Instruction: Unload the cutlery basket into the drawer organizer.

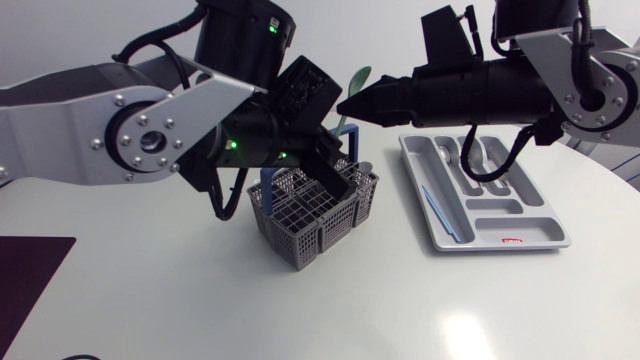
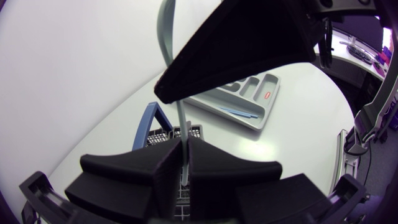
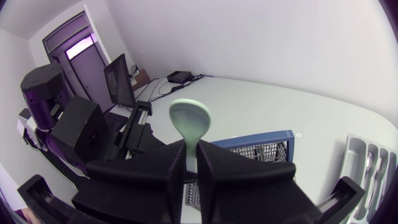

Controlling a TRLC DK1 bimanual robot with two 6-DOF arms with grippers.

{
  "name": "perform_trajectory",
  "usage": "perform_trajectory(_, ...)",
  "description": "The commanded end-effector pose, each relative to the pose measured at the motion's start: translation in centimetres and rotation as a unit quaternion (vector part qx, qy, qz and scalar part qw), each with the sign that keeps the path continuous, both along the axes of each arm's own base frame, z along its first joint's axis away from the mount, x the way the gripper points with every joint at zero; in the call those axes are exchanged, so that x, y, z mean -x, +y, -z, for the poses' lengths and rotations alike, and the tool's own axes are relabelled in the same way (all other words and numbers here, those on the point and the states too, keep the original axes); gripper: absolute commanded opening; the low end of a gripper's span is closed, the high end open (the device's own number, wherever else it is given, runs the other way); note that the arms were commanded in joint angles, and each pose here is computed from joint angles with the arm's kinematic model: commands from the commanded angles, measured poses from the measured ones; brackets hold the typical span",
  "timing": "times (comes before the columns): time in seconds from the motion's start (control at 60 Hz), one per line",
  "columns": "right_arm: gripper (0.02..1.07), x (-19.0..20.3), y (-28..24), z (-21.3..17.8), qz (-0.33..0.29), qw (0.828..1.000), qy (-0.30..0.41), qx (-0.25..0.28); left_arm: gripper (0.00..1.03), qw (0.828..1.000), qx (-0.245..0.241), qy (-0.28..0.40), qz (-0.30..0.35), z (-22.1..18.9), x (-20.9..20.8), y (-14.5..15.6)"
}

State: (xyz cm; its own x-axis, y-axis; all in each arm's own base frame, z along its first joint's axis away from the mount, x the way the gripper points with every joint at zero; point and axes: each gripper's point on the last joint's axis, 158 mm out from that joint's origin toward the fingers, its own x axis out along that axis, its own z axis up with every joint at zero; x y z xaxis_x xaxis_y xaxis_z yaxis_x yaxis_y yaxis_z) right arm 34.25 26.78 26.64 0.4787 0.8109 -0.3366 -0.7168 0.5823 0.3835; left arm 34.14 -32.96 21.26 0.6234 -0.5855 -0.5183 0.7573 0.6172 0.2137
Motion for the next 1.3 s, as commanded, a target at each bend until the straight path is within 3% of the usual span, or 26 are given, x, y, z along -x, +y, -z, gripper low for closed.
perform_trajectory(0.0,0.09,0.1,0.2,-0.4,-0.003,1.000,-0.004,-0.006,0.40,1.000,0.016,-0.003,-0.008,-1.1,-0.6,-0.3)
perform_trajectory(0.083,0.09,0.1,-0.1,-0.4,-0.002,1.000,-0.004,-0.006,0.54,1.000,0.016,-0.002,-0.006,-1.1,-0.4,-0.3)
perform_trajectory(0.4,0.09,0.1,-2.1,-0.1,0.003,1.000,-0.003,0.007,0.72,0.999,0.024,-0.014,-0.017,-2.5,-0.7,1.0)
perform_trajectory(0.9,0.09,-0.7,-12.9,3.9,-0.001,0.992,-0.017,0.123,0.78,0.999,0.022,-0.017,-0.030,-3.3,-1.1,3.7)
perform_trajectory(1.283,0.09,0.0,-24.1,9.2,-0.054,0.958,-0.037,0.280,0.80,1.000,-0.016,0.012,-0.007,-0.1,-0.2,4.5)
